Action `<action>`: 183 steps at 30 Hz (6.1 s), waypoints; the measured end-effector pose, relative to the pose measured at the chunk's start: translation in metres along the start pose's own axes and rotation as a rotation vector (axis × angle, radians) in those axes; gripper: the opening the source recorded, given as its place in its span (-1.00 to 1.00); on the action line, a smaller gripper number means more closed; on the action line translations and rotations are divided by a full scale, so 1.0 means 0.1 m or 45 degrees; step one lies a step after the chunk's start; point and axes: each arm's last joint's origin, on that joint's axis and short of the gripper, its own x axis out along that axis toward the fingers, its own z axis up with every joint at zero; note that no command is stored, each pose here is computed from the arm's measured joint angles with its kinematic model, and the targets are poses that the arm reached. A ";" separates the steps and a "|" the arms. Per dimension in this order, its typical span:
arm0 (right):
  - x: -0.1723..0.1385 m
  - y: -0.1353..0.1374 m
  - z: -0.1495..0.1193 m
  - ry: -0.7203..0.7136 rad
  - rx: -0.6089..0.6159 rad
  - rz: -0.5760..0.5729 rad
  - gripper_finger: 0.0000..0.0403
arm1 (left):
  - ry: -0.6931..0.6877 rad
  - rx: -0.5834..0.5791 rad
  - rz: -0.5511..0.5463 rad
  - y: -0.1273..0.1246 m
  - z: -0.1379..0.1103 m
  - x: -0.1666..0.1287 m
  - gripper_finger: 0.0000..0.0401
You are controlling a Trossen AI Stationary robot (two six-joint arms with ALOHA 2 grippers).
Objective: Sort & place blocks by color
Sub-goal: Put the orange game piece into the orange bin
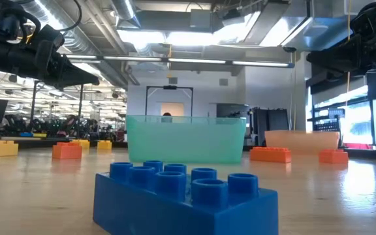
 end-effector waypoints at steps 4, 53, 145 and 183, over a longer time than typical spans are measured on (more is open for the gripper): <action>0.00 0.00 0.00 0.000 0.030 -0.001 -0.94 | 0.000 0.000 0.000 0.00 0.00 0.00 -1.00; 0.88 0.04 1.28 1.491 0.115 -0.339 -0.07 | -0.003 0.000 -0.022 0.00 0.00 0.00 -1.00; 1.32 0.06 -0.17 1.861 -0.223 0.198 0.06 | 0.297 0.082 -0.052 -0.02 0.33 -0.13 -1.00; 1.58 0.00 -0.29 1.920 0.002 -0.022 -0.31 | 0.296 0.083 -0.048 -0.02 0.33 -0.13 -1.00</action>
